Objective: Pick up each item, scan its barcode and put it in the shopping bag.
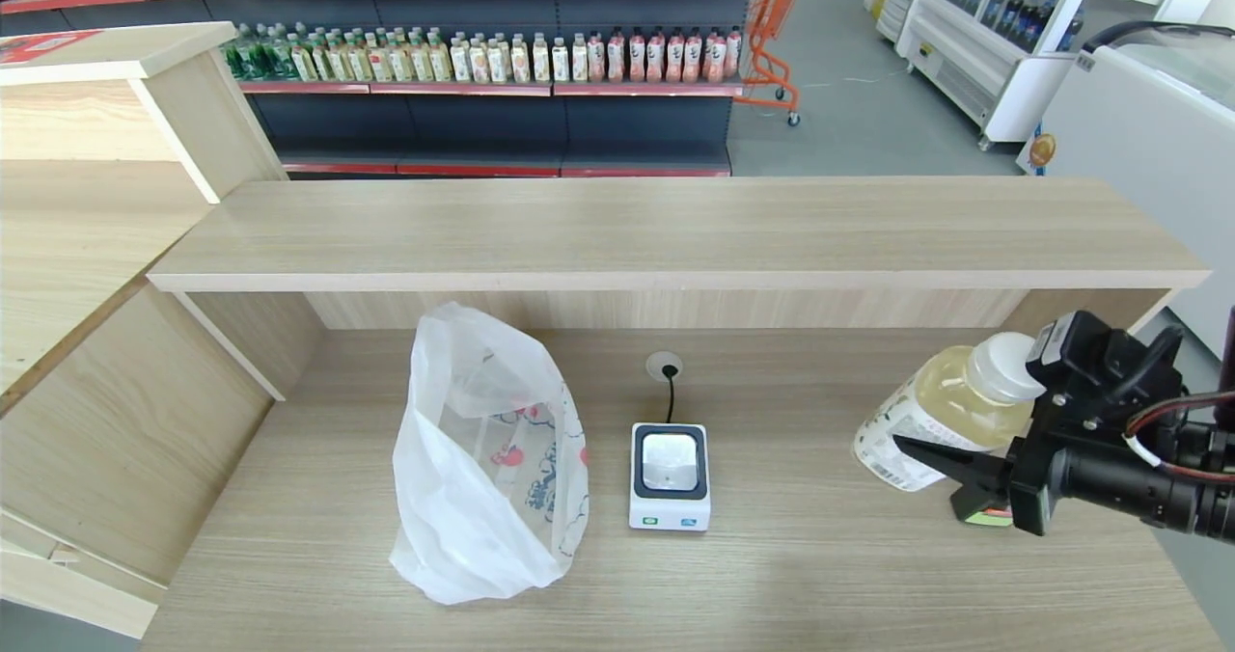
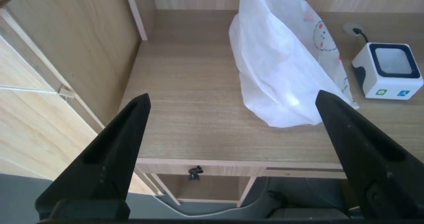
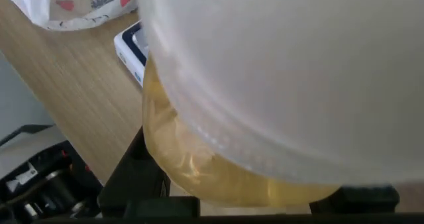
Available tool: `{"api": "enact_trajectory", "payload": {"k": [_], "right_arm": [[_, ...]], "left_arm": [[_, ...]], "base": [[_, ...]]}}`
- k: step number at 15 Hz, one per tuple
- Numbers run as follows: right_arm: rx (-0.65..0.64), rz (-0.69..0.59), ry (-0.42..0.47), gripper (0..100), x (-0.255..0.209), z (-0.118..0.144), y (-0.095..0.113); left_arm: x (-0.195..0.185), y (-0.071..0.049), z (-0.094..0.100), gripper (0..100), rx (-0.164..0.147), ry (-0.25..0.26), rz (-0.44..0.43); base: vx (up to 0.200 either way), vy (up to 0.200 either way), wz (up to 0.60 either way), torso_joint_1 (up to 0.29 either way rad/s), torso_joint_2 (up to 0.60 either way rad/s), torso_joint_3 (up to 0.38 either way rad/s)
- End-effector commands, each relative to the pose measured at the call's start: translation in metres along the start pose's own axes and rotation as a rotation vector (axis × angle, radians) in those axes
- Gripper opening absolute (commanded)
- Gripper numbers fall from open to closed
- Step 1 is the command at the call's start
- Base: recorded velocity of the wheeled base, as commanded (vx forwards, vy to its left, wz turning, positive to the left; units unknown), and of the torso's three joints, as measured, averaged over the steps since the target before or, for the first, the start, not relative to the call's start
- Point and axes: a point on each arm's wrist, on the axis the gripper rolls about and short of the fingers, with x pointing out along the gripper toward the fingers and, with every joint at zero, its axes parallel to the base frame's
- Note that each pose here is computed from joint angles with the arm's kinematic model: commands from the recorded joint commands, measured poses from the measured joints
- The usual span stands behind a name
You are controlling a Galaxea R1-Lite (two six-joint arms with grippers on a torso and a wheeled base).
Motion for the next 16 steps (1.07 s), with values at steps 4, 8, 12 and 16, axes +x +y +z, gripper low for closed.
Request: {"api": "enact_trajectory", "payload": {"k": [4, 8, 12, 16], "right_arm": [[-0.252, 0.011, 0.017, 0, 0.005, -0.006, 0.002], [-0.362, -0.014, 0.002, 0, 0.002, 0.001, -0.001], [-0.360, 0.001, -0.037, 0, -0.004, 0.005, 0.001], [-0.275, 0.035, -0.059, 0, -0.003, 0.005, 0.002]], "left_arm": [[0.000, 0.000, 0.000, 100, 0.000, 0.000, 0.000], [0.000, 0.000, 0.000, 100, 0.002, 0.000, 0.000], [0.000, 0.000, 0.000, 100, 0.002, 0.000, 0.001], [0.000, 0.000, 0.000, 100, 0.002, 0.000, 0.000]], "base": [[0.000, 0.000, 0.00, 0.000, 0.00, 0.000], [0.000, 0.000, 0.00, 0.000, 0.00, 0.000], [0.000, 0.000, 0.00, 0.000, 0.00, 0.000], [0.000, 0.200, 0.00, 0.004, 0.01, 0.000]]}}
